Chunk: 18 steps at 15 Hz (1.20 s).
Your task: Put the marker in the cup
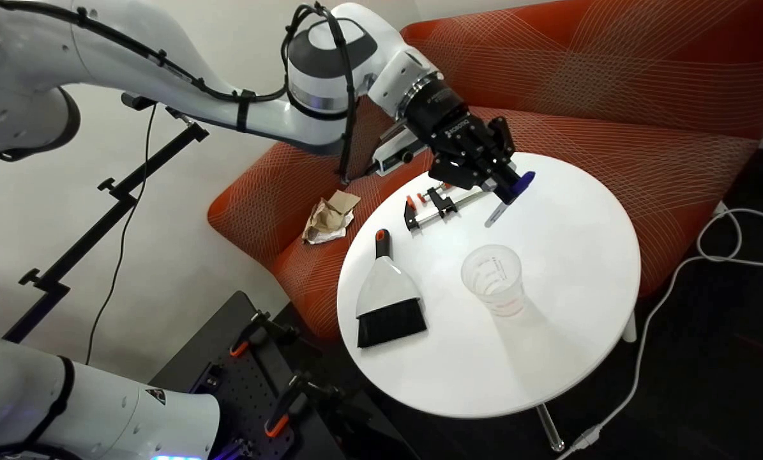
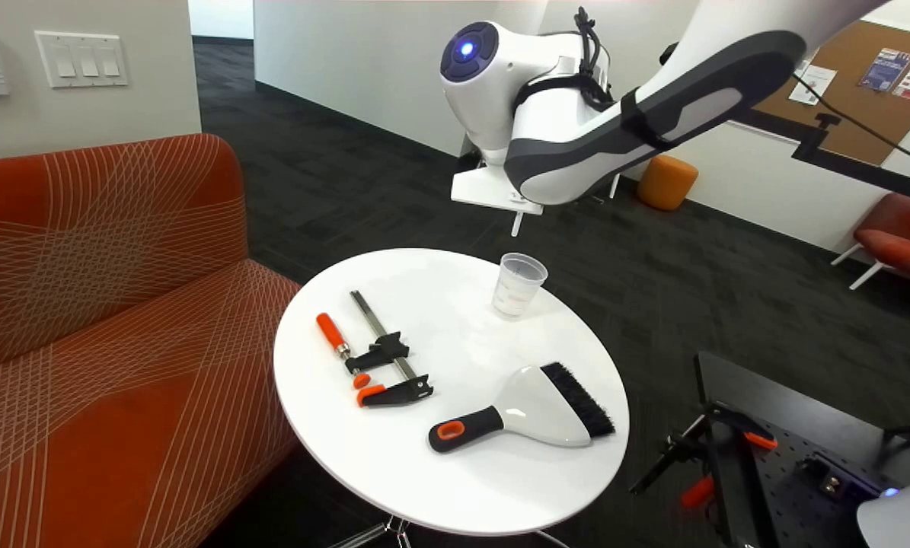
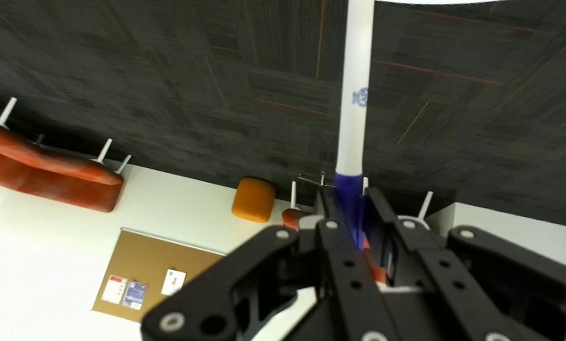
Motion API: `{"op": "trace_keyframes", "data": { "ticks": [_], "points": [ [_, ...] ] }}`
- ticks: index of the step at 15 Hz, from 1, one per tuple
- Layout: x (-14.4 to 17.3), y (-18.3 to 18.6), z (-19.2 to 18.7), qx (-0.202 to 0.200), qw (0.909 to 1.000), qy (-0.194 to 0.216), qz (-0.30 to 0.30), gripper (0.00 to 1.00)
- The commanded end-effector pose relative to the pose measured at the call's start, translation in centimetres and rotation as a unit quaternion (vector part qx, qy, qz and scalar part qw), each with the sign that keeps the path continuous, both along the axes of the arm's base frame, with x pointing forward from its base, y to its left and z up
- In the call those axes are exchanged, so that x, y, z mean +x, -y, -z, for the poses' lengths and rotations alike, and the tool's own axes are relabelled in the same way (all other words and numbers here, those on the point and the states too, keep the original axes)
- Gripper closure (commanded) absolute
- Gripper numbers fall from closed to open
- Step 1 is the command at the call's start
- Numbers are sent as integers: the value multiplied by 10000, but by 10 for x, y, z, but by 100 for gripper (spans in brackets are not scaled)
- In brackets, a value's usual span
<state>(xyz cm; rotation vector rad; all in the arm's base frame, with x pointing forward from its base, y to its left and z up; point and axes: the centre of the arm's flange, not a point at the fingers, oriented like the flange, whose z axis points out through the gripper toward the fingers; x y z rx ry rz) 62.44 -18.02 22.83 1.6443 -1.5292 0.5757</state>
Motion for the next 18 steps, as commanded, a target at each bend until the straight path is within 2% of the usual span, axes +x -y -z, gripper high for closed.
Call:
{"op": "trace_keyframes", "data": {
  "ticks": [1, 10, 18],
  "points": [
    [5, -1, 6, -298, 9991, 17, 299, 96],
    [3, 2, 48, -605, 9967, 222, 492, 96],
    [-3, 3, 78, -582, 9963, -50, 631, 96]
  ]
}}
